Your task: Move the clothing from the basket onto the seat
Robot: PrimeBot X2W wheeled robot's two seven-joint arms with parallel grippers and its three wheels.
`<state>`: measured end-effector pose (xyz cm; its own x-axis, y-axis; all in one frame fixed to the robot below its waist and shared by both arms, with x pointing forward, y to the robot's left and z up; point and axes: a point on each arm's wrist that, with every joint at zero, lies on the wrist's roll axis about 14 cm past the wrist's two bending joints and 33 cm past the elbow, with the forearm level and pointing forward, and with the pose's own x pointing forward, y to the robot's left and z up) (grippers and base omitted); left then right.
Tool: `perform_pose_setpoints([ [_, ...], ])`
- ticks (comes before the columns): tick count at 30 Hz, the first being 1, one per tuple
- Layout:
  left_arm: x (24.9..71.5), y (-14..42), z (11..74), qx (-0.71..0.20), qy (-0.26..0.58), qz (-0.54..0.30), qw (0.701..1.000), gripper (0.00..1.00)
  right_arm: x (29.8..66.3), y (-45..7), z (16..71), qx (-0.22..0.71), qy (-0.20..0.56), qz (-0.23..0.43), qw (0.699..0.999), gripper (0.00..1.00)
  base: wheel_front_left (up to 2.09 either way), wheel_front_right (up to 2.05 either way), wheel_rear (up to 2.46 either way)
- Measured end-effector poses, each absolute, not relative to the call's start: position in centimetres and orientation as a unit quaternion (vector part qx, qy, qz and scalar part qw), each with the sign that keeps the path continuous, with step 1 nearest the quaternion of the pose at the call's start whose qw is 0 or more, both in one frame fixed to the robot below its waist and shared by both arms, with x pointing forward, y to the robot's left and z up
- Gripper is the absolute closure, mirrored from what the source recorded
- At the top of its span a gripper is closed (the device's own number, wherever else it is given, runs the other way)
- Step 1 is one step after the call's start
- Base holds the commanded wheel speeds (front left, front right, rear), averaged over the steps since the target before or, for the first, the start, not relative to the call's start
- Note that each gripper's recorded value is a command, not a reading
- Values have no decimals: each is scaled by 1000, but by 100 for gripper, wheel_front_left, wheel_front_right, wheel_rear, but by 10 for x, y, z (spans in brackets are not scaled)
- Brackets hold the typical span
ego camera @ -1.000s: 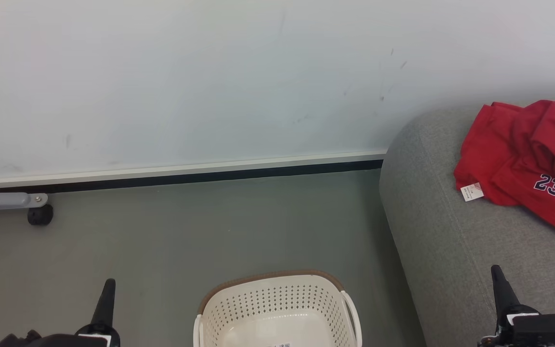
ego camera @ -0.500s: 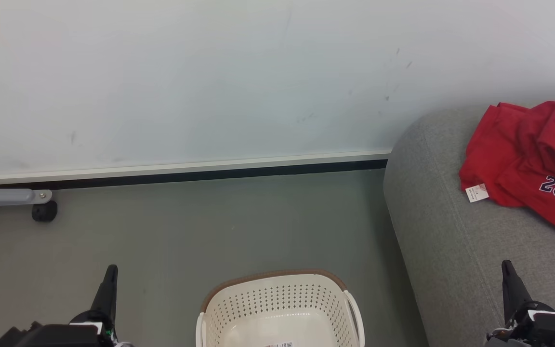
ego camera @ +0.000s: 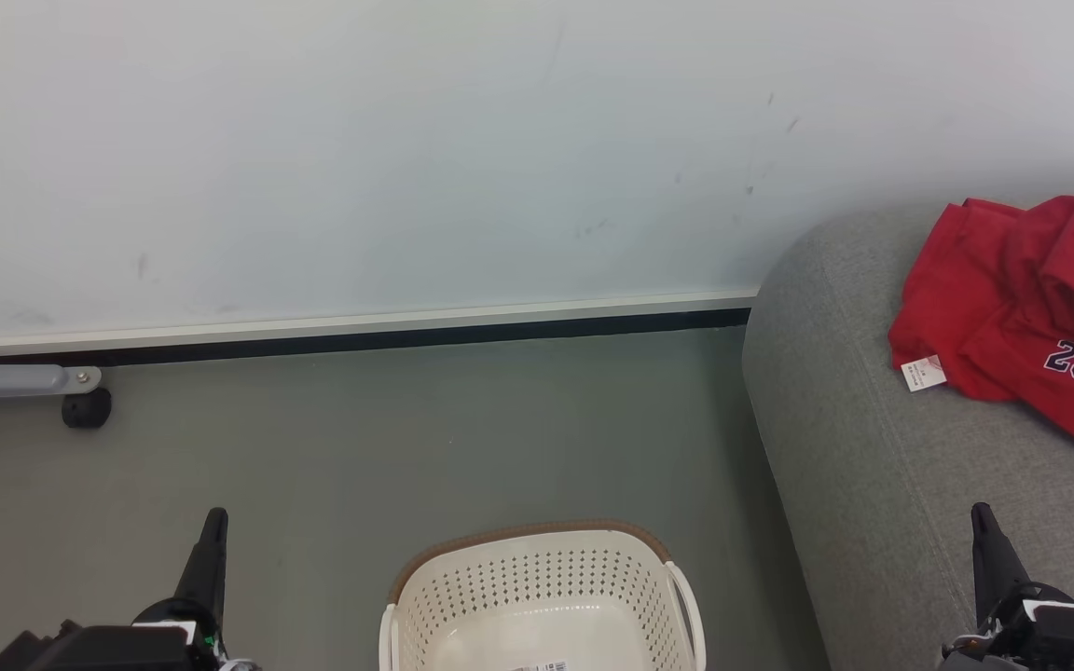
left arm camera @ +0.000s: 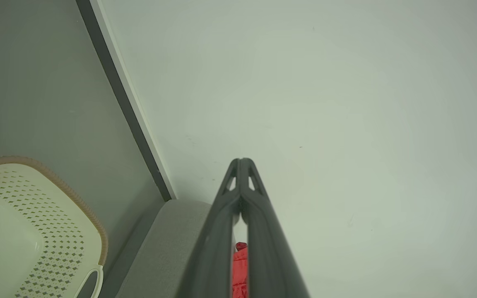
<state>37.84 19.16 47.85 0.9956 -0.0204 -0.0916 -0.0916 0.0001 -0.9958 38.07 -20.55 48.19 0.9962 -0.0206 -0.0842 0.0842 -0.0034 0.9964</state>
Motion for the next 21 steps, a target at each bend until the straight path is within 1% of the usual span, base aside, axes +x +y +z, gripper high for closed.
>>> perform_pose_setpoints([
  [21,378,192,478,-707,40,25,706,100,381,-205,482,707,22,-37,705,100,0,0,0],
])
